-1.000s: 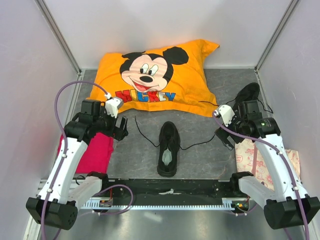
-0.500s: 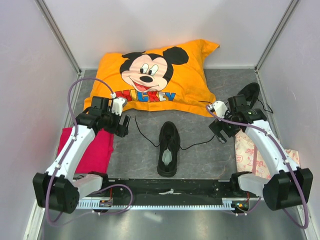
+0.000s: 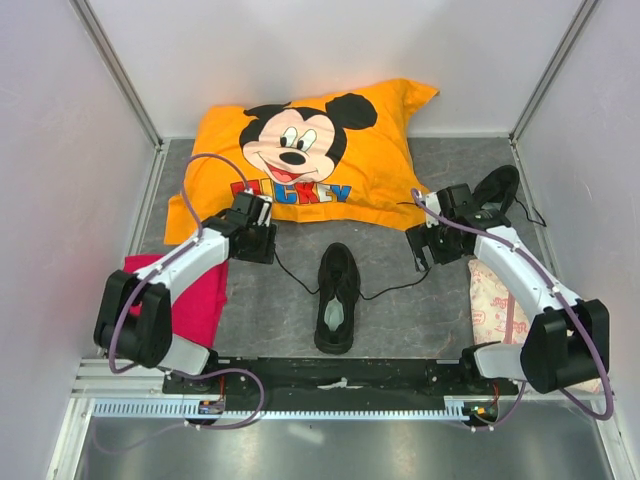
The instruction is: Tie the shoes
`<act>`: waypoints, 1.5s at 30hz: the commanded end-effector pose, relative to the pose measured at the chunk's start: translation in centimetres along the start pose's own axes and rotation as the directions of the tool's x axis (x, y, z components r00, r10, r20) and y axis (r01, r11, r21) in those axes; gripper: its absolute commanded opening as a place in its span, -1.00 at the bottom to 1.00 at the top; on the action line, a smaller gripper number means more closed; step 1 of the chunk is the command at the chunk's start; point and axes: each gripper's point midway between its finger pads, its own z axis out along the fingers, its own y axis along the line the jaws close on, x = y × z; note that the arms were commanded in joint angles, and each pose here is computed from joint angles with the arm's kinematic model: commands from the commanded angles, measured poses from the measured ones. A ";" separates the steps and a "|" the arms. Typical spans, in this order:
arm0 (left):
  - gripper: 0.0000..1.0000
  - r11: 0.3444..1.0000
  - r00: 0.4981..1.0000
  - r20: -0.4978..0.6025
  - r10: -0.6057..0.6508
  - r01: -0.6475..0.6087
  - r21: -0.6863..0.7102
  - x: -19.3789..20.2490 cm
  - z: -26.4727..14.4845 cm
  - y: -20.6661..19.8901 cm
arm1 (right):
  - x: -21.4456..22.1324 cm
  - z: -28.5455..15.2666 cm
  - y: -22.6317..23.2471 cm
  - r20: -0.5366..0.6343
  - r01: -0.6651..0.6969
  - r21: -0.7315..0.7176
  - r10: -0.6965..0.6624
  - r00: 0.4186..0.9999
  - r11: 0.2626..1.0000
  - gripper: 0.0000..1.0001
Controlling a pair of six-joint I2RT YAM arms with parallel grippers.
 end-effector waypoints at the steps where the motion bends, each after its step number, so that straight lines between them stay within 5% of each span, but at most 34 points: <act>1: 0.27 0.998 0.991 0.122 -0.046 0.049 -0.024 -4.4 1.7 -1.6 | -0.9 0.9 -0.8 0.046 -0.140 0.073 0.137 0.990 0.987 0.86; 12: -0.14 0.994 0.997 0.002 -0.079 0.079 -0.072 -4.0 7.3 -3.1 | -0.1 3.9 -2.0 -0.022 -0.216 0.152 0.222 0.975 0.964 0.81; 19: -0.21 0.988 0.992 -0.073 -0.101 0.092 -0.121 -1.6 8.8 -2.3 | 1.1 6.4 -1.4 -0.109 -0.262 0.140 0.278 0.954 0.955 0.76; 31: -0.97 0.993 0.986 -0.130 -0.104 0.095 -0.071 -0.6 9.8 -3.4 | 2.8 9.9 -0.5 -0.192 -0.327 0.128 0.347 0.918 0.936 0.41; 37: -0.97 0.995 0.987 -0.127 -0.097 0.093 -0.043 -0.7 9.7 -3.8 | 3.4 10.8 0.5 -0.244 -0.334 0.082 0.344 0.907 0.939 -0.10; 39: -0.97 0.996 0.988 -0.126 -0.086 0.085 -0.012 -0.7 9.6 -4.3 | 2.8 10.7 0.7 -0.244 -0.330 0.058 0.333 0.911 0.942 -0.37; 41: -0.97 0.997 0.992 -0.106 -0.074 0.077 0.024 -0.9 8.9 -4.7 | 2.0 10.3 1.1 -0.235 -0.323 0.018 0.318 0.919 0.946 -0.91; 45: -0.97 0.991 0.998 -0.014 -0.060 0.061 0.117 -2.7 6.6 -5.9 | 0.2 8.9 1.2 -0.192 -0.307 -0.042 0.294 0.936 0.951 -1.00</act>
